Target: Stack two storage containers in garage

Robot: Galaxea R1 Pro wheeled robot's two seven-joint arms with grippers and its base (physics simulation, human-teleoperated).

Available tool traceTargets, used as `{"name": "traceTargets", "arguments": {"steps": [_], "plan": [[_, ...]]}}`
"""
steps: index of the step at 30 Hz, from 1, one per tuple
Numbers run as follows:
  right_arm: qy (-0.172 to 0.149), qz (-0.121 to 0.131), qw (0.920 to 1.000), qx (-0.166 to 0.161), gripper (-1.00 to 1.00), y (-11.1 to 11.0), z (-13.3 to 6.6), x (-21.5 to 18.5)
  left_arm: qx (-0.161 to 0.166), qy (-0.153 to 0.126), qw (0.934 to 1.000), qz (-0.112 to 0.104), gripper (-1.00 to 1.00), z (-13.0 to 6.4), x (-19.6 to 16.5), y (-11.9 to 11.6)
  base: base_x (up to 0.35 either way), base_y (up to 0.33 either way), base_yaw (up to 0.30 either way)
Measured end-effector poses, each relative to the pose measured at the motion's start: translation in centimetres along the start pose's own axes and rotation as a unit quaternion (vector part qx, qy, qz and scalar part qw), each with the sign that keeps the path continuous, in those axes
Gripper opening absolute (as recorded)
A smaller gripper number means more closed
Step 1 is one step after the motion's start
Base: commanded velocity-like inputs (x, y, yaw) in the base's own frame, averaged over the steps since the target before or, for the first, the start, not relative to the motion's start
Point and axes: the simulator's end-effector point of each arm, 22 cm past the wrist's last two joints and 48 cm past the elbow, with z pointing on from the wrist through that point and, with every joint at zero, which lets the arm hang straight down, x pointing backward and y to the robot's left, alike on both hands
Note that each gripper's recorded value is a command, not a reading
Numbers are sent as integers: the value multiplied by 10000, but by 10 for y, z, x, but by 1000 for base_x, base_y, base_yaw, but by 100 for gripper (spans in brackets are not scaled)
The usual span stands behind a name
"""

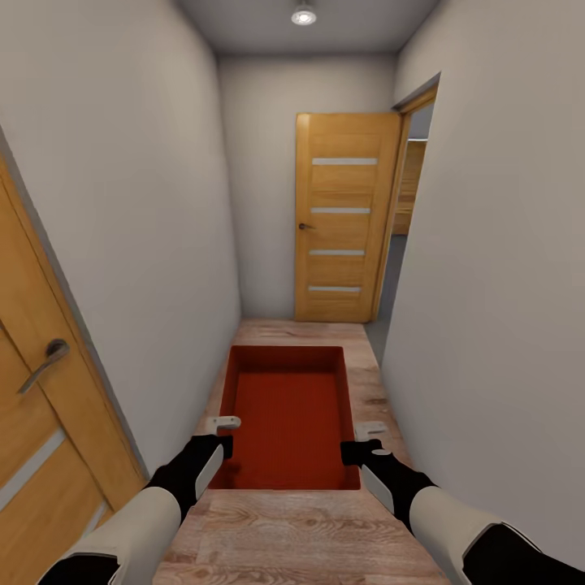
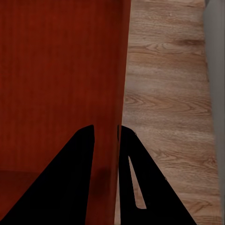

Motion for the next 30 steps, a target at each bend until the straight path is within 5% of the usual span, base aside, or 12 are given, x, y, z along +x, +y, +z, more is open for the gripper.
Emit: {"name": "traceTargets", "arguments": {"steps": [30], "plan": [[-4, 0, 10000, 0, -100, 0, 0, 0, 0, -4, 10000, -1, -100, 0, 0, 0, 322, 0, 0]]}}
